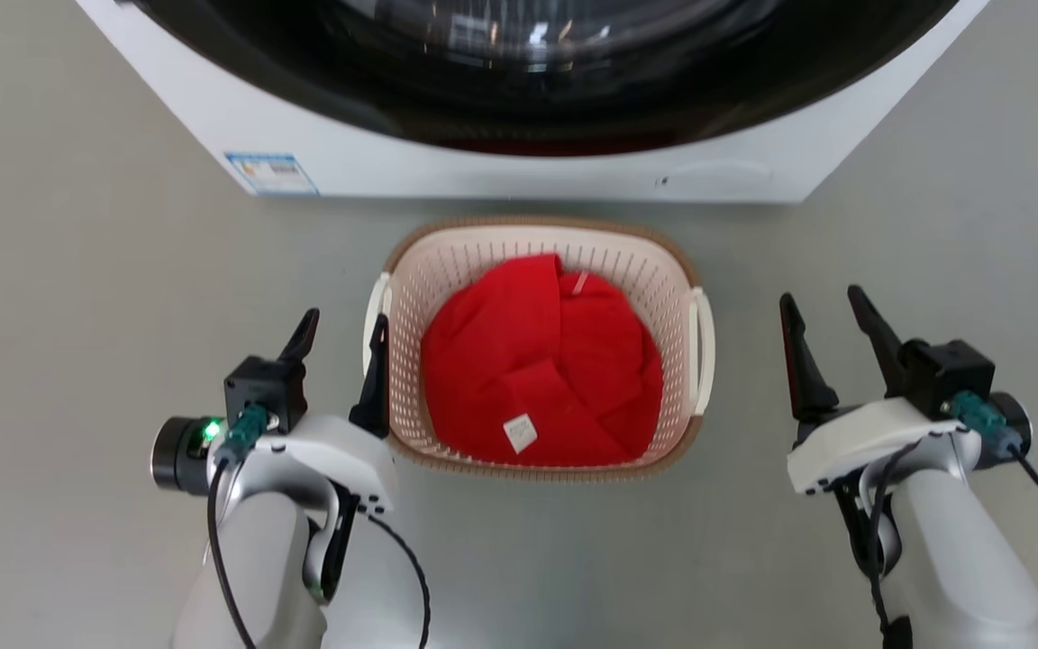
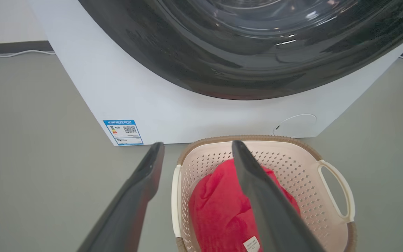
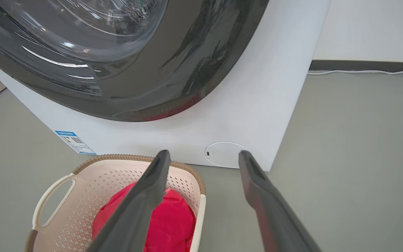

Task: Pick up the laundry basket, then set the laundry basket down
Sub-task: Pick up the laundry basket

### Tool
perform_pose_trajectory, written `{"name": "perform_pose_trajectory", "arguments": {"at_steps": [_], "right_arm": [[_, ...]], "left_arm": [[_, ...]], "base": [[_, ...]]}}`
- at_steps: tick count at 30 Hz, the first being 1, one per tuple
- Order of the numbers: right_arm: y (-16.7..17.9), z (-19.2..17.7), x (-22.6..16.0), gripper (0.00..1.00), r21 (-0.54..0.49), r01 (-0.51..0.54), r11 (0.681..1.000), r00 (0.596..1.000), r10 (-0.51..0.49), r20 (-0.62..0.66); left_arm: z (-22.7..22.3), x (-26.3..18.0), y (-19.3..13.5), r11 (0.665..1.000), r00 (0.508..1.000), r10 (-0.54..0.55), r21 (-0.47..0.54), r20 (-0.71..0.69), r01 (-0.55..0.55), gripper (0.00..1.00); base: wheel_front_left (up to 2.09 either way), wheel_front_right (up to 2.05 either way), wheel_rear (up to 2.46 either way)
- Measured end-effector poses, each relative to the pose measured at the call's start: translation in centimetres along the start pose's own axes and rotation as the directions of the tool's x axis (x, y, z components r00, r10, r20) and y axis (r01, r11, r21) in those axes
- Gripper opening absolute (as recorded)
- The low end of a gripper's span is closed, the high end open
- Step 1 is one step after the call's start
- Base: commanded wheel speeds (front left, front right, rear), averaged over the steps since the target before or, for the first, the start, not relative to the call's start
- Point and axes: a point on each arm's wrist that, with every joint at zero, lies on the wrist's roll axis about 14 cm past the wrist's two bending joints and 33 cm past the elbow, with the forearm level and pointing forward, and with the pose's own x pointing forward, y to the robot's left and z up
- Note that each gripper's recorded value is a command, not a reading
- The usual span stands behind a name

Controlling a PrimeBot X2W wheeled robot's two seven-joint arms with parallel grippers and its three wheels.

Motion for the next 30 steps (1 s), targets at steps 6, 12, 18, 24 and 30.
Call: {"name": "perform_pose_trajectory", "arguments": {"at_steps": [6,12,18,24,30], "right_arm": [[-0.2,-2.8,1.3,1.0,0.019,0.007,1.0,0.997,-0.006,-0.077],[-0.2,-4.7,3.1,1.0,0.009,-0.001,1.0,0.991,0.003,-0.135],[0.2,-6.8,4.5,1.0,0.006,-0.022,1.0,0.982,0.023,-0.19],[0.5,-9.8,5.2,1.0,0.014,-0.034,0.999,0.962,0.037,-0.272],[0.7,-11.6,6.3,1.0,0.02,-0.047,0.999,0.949,0.051,-0.311]], "left_arm": [[-2.1,1.5,0.3,1.0,0.998,0.007,-0.016,-0.061,-0.008,1.0],[-4.3,3.2,0.8,0.999,0.991,0.021,-0.042,-0.132,-0.026,1.0],[-5.6,5.3,0.9,0.998,0.986,0.024,-0.056,-0.165,-0.033,1.0],[-8.1,6.5,0.8,0.998,0.974,0.016,-0.058,-0.227,-0.03,1.0],[-10.5,7.7,0.9,0.998,0.956,0.023,-0.049,-0.291,-0.039,1.0]], "base": [[0.0,0.0,0.0],[0.0,0.0,0.0],[0.0,0.0,0.0],[0.0,0.0,0.0],[0.0,0.0,0.0]]}}
